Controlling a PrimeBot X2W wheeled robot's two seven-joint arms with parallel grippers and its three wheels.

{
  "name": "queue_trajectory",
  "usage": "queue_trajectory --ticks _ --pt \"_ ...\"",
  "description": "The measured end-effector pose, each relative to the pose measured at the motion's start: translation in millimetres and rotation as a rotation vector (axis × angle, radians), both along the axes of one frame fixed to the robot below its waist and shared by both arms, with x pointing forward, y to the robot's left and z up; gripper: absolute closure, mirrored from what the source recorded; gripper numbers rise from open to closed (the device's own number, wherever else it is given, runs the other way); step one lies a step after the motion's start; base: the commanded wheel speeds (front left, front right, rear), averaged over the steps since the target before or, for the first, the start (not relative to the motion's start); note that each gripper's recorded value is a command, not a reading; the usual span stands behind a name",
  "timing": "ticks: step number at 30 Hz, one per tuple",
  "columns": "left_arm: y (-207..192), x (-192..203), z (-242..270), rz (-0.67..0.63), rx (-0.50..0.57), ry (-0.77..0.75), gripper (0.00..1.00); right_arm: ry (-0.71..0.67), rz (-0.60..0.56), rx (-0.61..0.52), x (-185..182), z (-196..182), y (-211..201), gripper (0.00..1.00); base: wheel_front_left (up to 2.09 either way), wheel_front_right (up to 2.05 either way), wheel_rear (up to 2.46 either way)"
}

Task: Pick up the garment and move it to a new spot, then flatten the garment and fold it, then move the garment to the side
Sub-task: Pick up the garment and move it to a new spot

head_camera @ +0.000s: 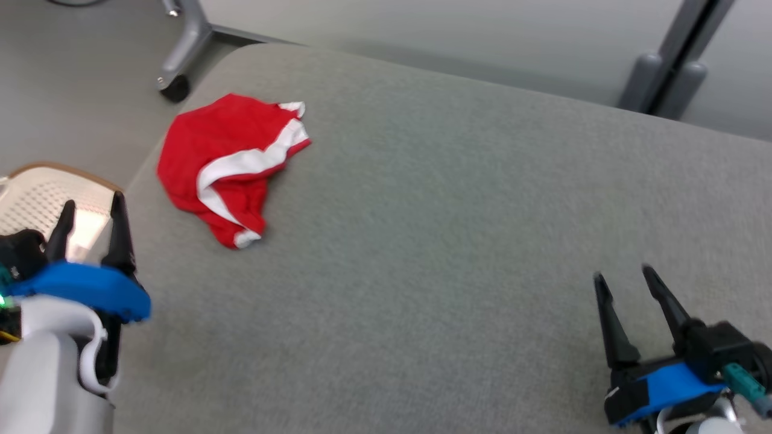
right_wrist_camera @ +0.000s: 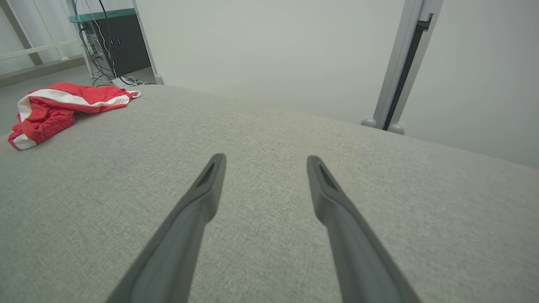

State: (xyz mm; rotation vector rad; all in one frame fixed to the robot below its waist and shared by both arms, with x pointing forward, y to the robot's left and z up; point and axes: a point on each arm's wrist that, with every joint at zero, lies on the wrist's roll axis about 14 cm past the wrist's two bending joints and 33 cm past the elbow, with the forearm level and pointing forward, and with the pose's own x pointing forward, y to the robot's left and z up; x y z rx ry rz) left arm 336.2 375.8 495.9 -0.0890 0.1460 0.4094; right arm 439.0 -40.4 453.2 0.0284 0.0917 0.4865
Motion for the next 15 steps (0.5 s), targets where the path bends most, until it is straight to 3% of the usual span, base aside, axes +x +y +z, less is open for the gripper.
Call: queue_trajectory --ticks 11,15 --pt "16 102 -69 -0.046 -0.098 0.279 0.0 0.066 -0.068 -0.057 24 -39 -43 0.0 0.0 0.0 0.0" --pt "11 116 -106 -0.043 -0.133 0.389 0.0 0.068 -0.1 -0.058 29 -44 -57 0.0 0.0 0.0 0.0"
